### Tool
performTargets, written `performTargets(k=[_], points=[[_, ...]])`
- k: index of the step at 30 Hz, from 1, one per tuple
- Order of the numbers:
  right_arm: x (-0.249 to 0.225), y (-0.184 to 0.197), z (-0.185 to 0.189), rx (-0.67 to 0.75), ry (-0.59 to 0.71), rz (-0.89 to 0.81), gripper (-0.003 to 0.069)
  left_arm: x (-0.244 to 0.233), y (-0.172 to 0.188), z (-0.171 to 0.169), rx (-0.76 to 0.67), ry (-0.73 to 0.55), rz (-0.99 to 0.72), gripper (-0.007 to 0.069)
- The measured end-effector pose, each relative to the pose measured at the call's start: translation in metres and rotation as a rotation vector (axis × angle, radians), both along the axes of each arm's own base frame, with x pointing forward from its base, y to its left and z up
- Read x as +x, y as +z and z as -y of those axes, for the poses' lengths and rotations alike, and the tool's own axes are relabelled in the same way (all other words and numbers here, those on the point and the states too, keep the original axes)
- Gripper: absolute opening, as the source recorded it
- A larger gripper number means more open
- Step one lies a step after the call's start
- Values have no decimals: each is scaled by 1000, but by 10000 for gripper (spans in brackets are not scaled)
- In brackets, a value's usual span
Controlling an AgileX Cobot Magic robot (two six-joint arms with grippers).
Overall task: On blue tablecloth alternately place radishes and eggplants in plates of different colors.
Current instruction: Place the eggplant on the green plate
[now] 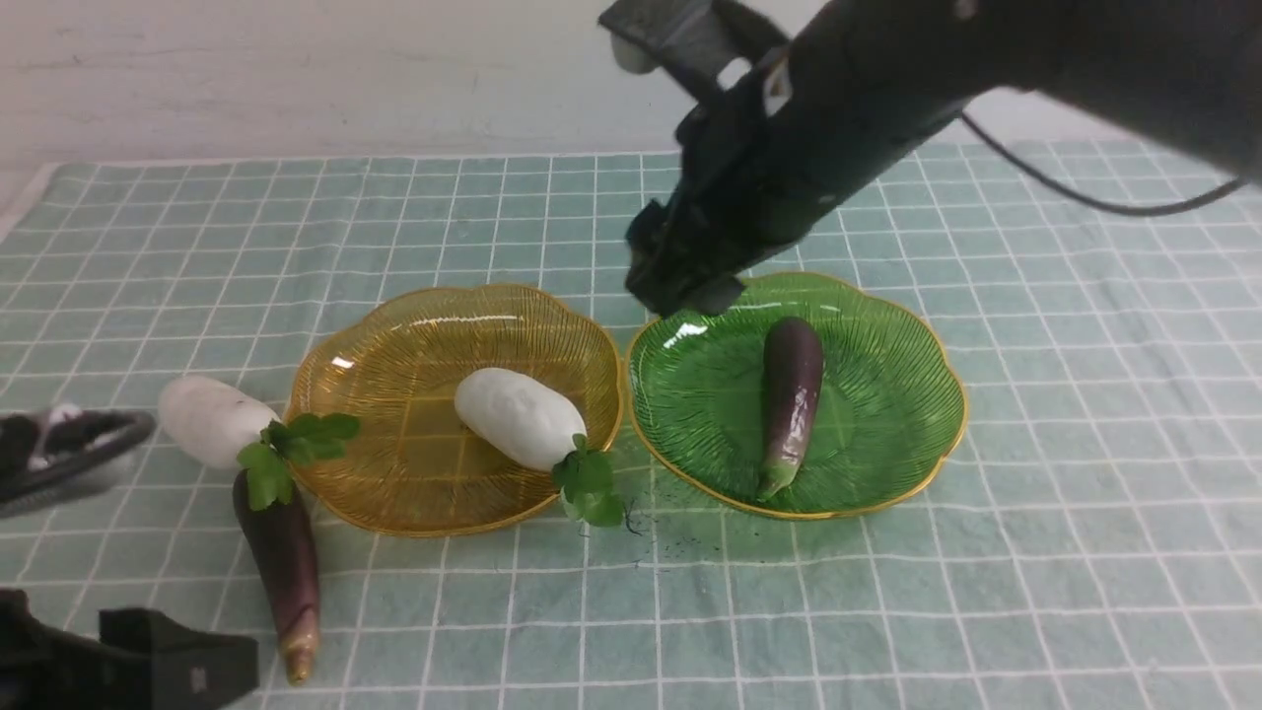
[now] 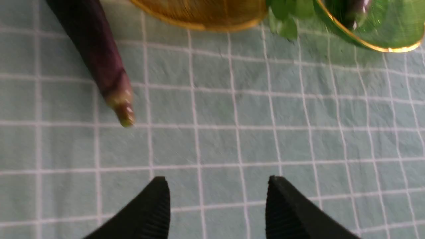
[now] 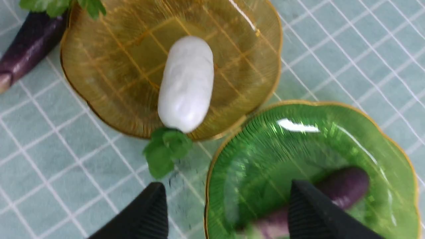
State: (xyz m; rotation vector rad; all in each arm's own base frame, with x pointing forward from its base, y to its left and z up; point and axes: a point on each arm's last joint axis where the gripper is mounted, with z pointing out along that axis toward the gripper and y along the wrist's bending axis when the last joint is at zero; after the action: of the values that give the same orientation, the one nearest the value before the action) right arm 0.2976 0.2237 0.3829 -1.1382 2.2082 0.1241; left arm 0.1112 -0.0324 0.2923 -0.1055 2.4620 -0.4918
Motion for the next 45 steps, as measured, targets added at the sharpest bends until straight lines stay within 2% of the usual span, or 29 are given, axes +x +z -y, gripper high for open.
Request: performTargets(k=[1, 6, 9, 12, 18, 23, 35, 40, 45], points=[[0, 2, 0, -3, -6, -2, 392, 1, 3, -1, 5, 3, 8, 360], [-24, 37, 33, -57, -117, 66, 190, 20, 24, -12, 109, 99, 10, 367], [-32, 48, 45, -48, -175, 97, 74, 39, 20, -14, 130, 134, -68, 371], [-44, 49, 54, -34, -198, 94, 8, 62, 1, -14, 144, 141, -163, 371], [-89, 45, 88, -9, -234, 75, -13, 95, -31, -11, 149, 141, -299, 371], [-122, 27, 113, 8, -287, 32, -13, 110, -46, -9, 128, 151, -335, 371], [-150, -19, 134, -47, -319, -59, -14, 133, -75, -7, 116, 162, -386, 371], [-150, -22, 134, -52, -318, -70, -14, 139, -72, -9, 125, 166, -363, 371], [-150, -22, 134, -46, -317, -73, -14, 163, -35, -22, 97, 241, -232, 371]])
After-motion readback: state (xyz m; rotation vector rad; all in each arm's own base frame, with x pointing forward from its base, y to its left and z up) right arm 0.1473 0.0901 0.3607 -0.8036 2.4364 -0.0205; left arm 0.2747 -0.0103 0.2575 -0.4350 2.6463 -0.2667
